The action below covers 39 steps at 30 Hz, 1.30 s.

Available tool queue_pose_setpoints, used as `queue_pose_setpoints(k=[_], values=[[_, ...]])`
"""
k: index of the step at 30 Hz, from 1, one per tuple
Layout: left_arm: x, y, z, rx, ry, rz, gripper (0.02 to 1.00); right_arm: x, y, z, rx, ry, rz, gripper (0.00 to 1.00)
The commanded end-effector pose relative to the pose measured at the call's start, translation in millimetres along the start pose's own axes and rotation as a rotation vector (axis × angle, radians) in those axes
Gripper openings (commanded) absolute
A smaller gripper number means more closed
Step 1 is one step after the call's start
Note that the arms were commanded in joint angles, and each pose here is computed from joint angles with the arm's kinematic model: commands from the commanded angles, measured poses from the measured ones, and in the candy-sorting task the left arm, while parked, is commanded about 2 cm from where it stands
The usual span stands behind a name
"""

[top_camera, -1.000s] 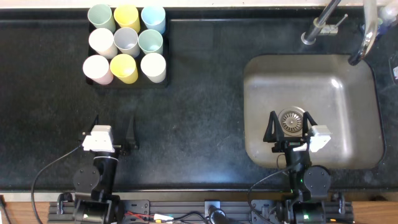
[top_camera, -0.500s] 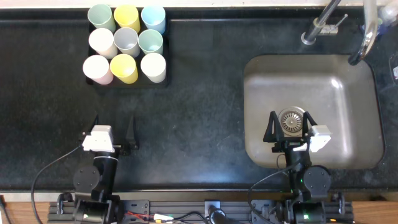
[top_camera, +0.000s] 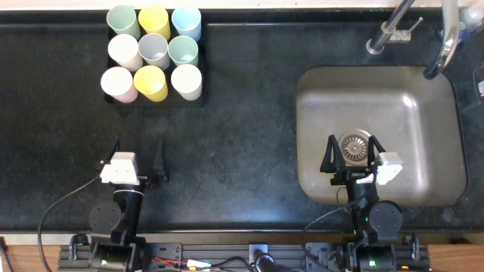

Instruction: Store Cups

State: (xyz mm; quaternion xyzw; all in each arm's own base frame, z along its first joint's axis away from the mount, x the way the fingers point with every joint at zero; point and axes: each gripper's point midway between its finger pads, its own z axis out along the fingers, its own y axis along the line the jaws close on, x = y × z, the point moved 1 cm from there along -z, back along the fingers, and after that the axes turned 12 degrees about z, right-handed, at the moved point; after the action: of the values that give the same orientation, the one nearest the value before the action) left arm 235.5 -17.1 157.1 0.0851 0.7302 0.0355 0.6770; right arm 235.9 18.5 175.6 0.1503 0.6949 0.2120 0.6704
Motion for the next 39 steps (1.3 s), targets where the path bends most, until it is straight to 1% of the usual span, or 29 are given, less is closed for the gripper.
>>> queue_pose_setpoints(k=[1,15,18,20,23,26,39], values=[[-0.5,-1.7,-0.3,0.009,-0.006,0.021,0.998,2.9,-0.8,0.1,-0.005,0.0,0.008,0.998],[-0.5,-1.7,-0.3,0.009,-0.006,0.021,0.998,2.8,-0.9,0.1,-0.005,0.0,0.008,0.998],[-0.4,-1.5,-0.3,0.009,-0.005,0.021,0.998,1.8,-4.0,0.1,0.014,-0.007,0.0,0.998],[-0.5,-1.7,-0.3,0.009,-0.006,0.021,0.998,2.0,-3.7,0.2,0.012,-0.006,-0.025,0.998],[-0.5,-1.7,-0.3,0.009,-0.006,0.021,0.998,2.1,-3.6,0.2,0.012,-0.005,-0.116,0.998],[-0.5,-1.6,-0.3,0.009,-0.005,0.021,0.998,2.1,-3.8,0.2,0.013,-0.005,-0.178,0.996],[-0.4,-1.5,-0.3,0.009,-0.005,0.021,0.998,2.0,-3.8,0.2,0.013,-0.005,-0.183,0.998]])
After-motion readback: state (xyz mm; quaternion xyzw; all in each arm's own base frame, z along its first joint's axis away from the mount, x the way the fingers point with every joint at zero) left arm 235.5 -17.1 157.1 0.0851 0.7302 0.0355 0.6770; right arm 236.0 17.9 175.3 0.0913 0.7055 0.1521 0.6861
